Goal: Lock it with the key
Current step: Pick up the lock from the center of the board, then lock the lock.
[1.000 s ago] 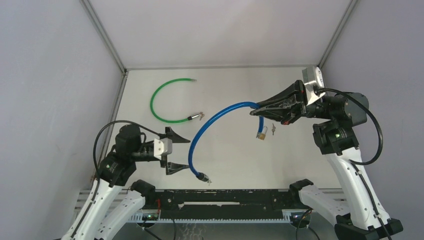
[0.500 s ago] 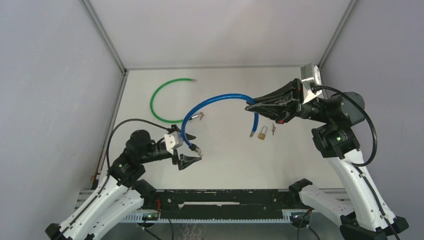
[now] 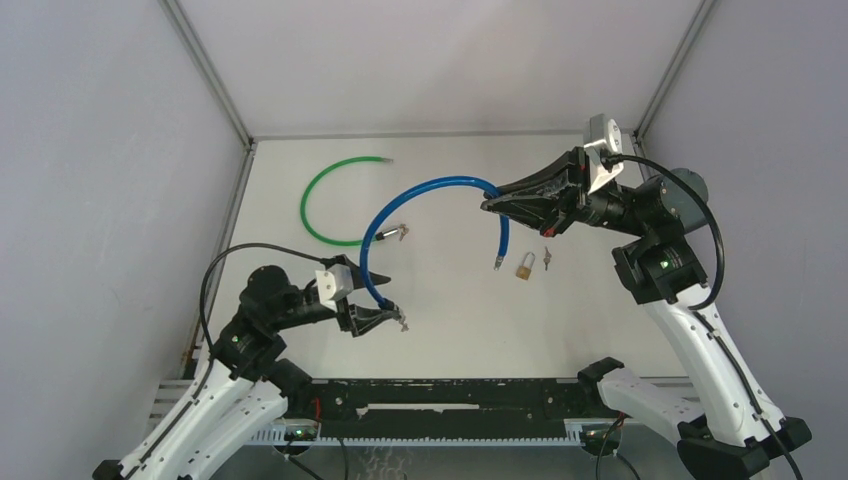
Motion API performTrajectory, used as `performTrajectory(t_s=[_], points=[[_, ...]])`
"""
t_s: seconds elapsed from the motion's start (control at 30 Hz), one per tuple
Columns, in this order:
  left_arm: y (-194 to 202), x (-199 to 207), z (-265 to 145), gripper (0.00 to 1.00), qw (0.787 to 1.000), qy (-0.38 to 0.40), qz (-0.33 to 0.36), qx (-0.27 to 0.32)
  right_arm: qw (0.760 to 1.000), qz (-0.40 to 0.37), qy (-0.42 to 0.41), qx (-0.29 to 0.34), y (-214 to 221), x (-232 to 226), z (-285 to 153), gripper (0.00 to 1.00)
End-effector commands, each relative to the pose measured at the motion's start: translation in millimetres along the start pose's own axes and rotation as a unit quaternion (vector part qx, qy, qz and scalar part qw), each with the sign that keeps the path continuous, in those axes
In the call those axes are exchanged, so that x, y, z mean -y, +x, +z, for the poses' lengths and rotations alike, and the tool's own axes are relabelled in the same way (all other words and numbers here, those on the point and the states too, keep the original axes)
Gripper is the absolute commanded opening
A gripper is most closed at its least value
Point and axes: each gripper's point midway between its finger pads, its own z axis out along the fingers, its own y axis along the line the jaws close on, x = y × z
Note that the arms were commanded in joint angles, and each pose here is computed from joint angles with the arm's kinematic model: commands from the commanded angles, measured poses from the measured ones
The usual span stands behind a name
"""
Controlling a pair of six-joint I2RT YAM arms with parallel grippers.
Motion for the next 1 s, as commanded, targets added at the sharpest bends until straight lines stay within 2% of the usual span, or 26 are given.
performTrajectory(t_s=[0.0,0.1,0.2,0.33,0.37,0.5,0.6,0.83,0.9,0.97], points=[[3.9,5.9,-0.5,0.69,1.000,0.014,-0.017,-0.001,0.998,-0.049,0.004,0.042,-36.3,-10.9,-1.4,0.00],[11.2,11.1,0.2,0.69,0.999,0.027,-0.032,-0.004,0.998,-0.046,0.004,0.040,-35.1,-11.3,-2.0,0.00],[13.5,11.1,2.1,0.53,0.999,0.025,-0.048,0.003,0.998,-0.047,0.006,0.040,-35.7,-11.8,-2.6,0.00],[4.3,9.7,4.0,0.39,0.997,0.020,-0.067,0.021,0.998,-0.042,0.008,0.036,-32.7,-9.6,-2.0,0.00],[4.1,9.7,3.9,0.38,0.997,0.019,-0.070,0.022,0.999,-0.040,0.010,0.035,-31.5,-8.6,-1.8,0.00],[4.9,10.0,1.7,0.50,0.997,0.016,-0.077,0.015,0.999,-0.039,0.015,0.030,-28.8,-6.6,-2.2,0.00],[4.6,4.8,1.4,0.49,0.997,0.002,-0.077,0.015,0.999,-0.038,0.017,0.027,-26.5,-5.1,-2.3,0.00],[-1.8,0.5,0.2,0.02,0.996,-0.012,-0.085,0.022,0.999,-0.038,0.020,0.028,-27.9,-6.3,-3.5,0.00],[-8.9,0.9,-0.4,0.01,0.995,-0.013,-0.093,0.032,0.998,-0.039,0.029,0.028,-27.6,-4.3,-4.8,0.00],[-20.1,1.6,-1.5,0.07,0.994,-0.013,-0.100,0.048,0.998,-0.038,0.039,0.028,-27.4,-2.9,-6.1,0.00]])
